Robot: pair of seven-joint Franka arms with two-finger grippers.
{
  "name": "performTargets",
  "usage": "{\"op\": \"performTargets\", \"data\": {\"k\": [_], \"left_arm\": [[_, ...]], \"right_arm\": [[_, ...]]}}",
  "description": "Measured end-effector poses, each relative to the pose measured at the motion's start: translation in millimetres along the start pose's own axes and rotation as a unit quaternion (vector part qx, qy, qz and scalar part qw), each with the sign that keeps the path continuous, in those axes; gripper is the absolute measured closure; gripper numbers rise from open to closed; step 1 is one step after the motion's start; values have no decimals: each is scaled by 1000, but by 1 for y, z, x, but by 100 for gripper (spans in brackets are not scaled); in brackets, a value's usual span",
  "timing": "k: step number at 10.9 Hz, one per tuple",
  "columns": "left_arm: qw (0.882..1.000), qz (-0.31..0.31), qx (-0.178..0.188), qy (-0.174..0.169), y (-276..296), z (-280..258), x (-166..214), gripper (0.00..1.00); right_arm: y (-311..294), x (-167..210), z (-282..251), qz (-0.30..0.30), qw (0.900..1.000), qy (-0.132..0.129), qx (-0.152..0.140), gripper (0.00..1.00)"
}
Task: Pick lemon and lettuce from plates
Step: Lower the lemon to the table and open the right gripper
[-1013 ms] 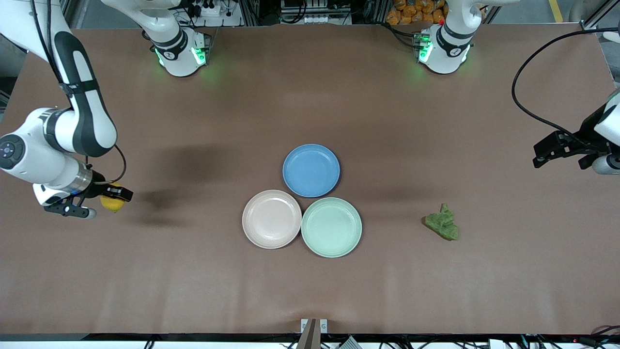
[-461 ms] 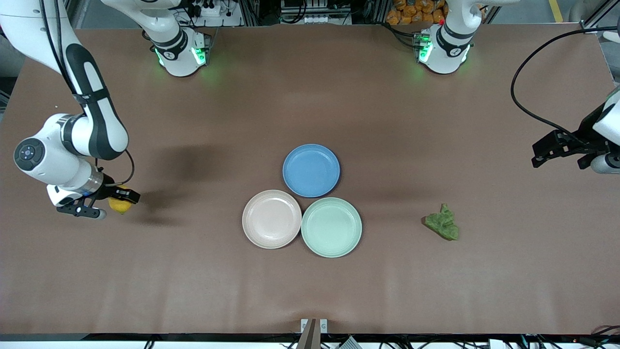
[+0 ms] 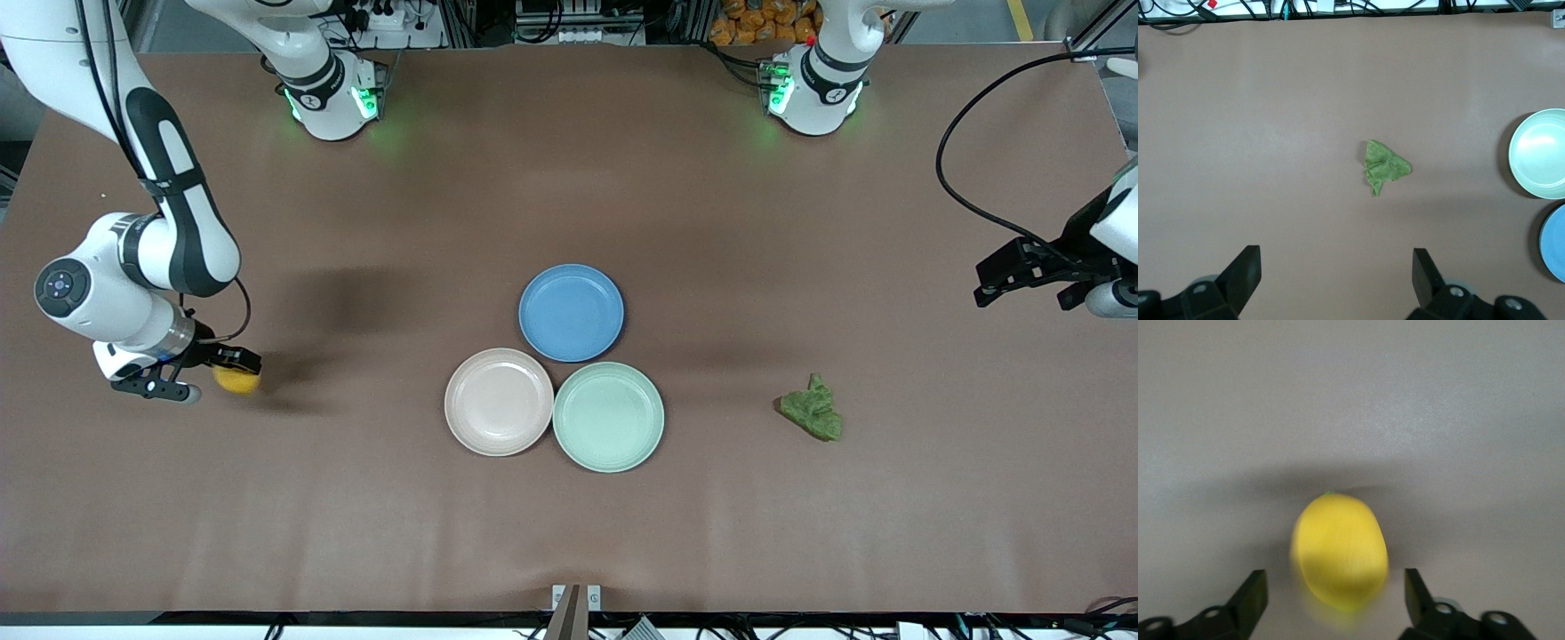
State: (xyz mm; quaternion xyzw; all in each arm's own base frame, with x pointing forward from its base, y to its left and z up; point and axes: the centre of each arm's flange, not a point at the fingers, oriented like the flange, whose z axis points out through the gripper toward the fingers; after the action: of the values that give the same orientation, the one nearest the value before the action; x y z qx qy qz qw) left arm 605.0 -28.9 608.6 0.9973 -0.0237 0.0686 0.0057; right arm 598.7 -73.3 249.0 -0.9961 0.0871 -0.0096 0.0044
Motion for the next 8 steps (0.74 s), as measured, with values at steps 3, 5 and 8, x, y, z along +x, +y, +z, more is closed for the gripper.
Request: {"op": "performTargets", "data": {"k": [3, 5, 8], "left_arm": [[1000, -1, -3, 0, 0, 0, 0, 0], [1000, -1, -3, 0, 0, -1, 0, 0], [1000, -2, -3, 0, -1, -1, 0, 0]], "right_arm": [[0, 0, 0, 0, 1000, 2, 0, 0], [1, 0, 2, 0, 1000, 0, 0, 0], [1, 0, 4, 0, 1000, 0, -1, 0]]}}
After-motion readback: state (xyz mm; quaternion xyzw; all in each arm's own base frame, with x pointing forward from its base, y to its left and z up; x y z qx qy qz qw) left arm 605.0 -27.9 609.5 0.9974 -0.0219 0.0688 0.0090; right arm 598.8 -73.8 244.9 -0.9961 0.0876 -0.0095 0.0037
